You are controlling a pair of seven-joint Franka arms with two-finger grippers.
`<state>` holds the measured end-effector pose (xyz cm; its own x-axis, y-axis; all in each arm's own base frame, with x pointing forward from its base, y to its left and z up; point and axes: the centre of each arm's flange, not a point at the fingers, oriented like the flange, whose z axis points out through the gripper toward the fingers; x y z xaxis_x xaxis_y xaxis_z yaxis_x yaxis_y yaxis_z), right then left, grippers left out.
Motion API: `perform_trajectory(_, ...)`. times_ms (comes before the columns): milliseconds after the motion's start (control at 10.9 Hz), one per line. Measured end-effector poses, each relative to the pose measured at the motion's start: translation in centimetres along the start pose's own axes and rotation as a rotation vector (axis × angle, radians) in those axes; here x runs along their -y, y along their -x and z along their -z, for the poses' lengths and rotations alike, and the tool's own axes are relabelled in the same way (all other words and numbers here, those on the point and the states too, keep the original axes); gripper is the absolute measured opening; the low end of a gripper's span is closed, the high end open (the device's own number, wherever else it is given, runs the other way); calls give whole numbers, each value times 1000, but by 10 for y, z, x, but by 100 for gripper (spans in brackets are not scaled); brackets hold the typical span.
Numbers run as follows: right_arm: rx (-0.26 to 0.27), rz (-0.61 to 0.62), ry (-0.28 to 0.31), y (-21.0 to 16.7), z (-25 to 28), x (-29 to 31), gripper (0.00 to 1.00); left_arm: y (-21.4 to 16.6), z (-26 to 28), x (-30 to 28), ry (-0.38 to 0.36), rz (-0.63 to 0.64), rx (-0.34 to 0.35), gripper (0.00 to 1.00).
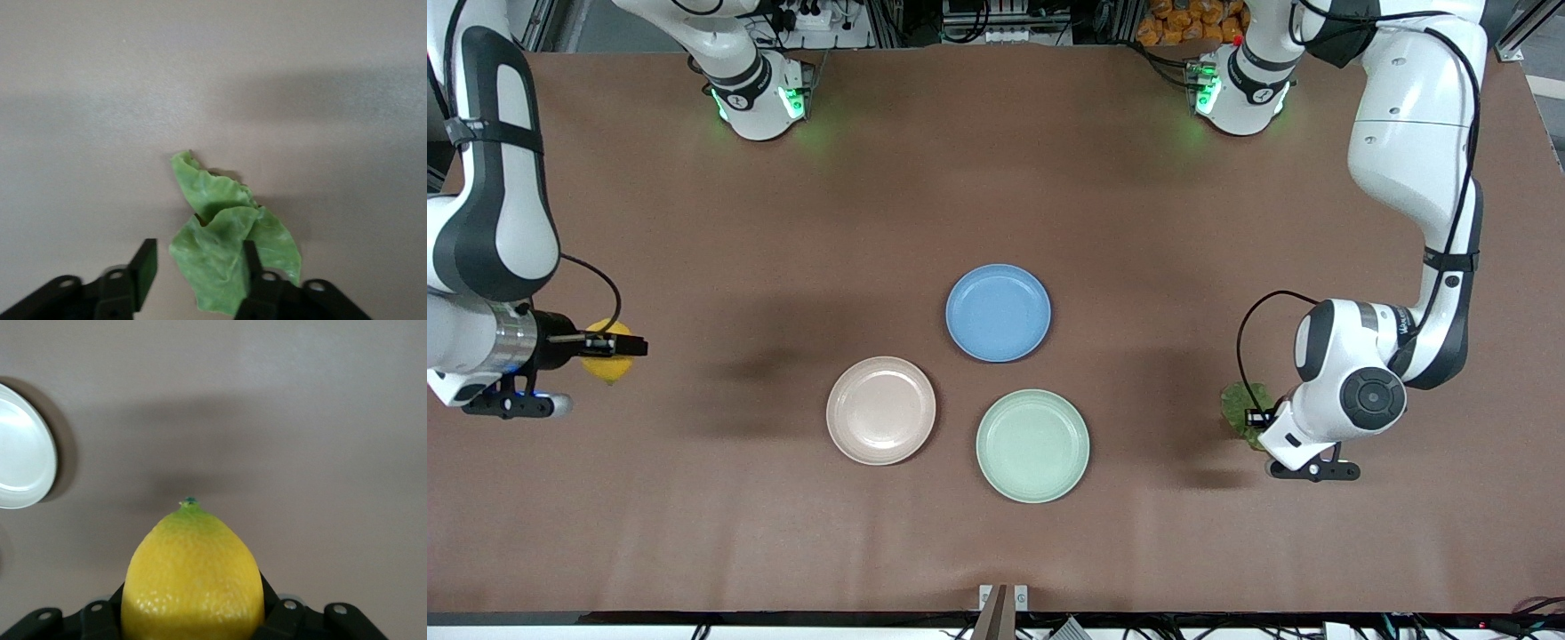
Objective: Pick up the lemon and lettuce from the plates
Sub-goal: 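Lift the lettuce off its plate while the right gripper carries the lemon away, then release the lettuce on the table while the right gripper lowers the lemon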
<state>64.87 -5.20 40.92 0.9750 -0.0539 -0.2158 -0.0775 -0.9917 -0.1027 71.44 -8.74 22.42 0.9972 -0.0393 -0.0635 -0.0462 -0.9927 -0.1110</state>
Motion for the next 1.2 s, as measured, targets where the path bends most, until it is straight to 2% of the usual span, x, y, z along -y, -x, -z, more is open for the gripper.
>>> perform_trajectory(184, -23, -2, 11, 18, -17, -12, 67, -3, 7, 4, -24, -10, -17, 83)
perform_trajectory(276, -27, 2, 14, 26, -29, -14, 67, -4, 14, 6, -44, -21, -31, 94)
perform_trajectory(368, -21, 9, 28, 32, -41, -16, 67, -6, 24, 7, -54, -25, -46, 100)
perform_trajectory(553, -29, 37, 73, 38, -67, -19, 67, -5, 58, 10, -62, -21, -62, 100)
perform_trajectory(645, -44, 44, 81, 40, -83, -22, 67, 0, 77, 9, -76, -26, -43, 100)
perform_trajectory(1013, -133, 40, 85, 57, -152, -39, 67, 21, 156, -12, -98, -56, -60, 100)
perform_trajectory(1197, -156, 46, 87, 67, -175, -44, 67, 32, 189, -11, -99, -53, -60, 100)
